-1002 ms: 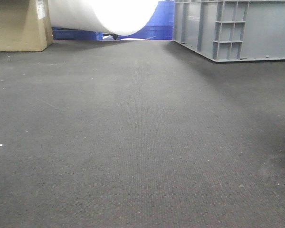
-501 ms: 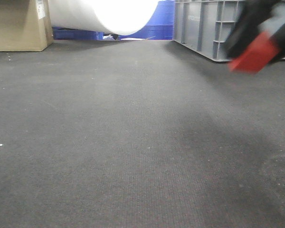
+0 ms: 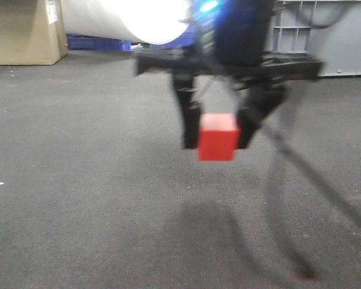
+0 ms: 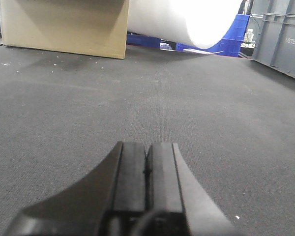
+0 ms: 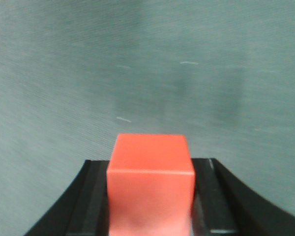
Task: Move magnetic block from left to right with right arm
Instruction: 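Lower the red cube onto the table with the right gripper, then open the right gripper and lift it away from the cube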
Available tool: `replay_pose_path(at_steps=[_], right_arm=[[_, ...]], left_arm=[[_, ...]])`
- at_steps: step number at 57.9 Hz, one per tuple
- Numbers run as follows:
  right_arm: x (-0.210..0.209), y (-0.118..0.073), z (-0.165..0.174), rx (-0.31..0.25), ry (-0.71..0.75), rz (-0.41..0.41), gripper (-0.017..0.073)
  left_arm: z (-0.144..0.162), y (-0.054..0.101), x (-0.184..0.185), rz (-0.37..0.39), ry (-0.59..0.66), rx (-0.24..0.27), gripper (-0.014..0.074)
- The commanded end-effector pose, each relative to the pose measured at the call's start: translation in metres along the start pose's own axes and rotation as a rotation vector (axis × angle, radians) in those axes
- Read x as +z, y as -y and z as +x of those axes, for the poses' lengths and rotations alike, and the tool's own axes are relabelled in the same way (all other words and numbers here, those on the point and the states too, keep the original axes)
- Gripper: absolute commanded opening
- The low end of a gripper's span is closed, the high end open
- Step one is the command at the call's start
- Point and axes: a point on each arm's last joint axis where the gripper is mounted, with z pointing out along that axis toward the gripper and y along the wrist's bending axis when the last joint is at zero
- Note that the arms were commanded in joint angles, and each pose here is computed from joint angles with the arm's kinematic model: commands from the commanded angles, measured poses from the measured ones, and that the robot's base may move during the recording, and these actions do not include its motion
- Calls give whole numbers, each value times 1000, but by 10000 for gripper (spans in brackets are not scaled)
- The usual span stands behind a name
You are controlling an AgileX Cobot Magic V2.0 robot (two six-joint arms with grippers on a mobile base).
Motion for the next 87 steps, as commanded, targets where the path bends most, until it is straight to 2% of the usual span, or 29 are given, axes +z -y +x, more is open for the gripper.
replay_pose_path(at_steps=[1,9,25,36,43,51,56,69,76,81,87], right_arm=[[-19,-14,-6,-7,39,-35,256],[-7,-25,-5,-27,9,-16,256],[10,-27,-6,-28,-22,7,256],[12,-29,-6,28,-21,-8,259],[12,-27,-7,57,-24,-4,351],[12,-27,-7,61,-24,-3,531],[12,-27,-7,60,-23,-3,578],[-8,-25,-6,53,18,-27,578],[-30,-18,-5,29,64,-22,572],[-44,-13,-4,3,102,-18,524],[-56,-6,0,-21,133,-41,398]], left_arm=[[-6,0,-1,9,89,-11,-117],[-6,0,-1,9,89,-11,-117],[-6,0,-1,9,89,-11,-117],[-6,0,-1,9,89,-11,-117],[-6,0,-1,9,89,-11,-117],[-6,0,-1,9,89,-11,-117],[-6,0,-1,9,89,-11,-117],[-6,0,-1,9,89,-11,-117],[-6,0,-1,9,89,-11,-117],[-6,0,-1,9,89,-11,-117],[-6,0,-1,9,89,-11,-117]])
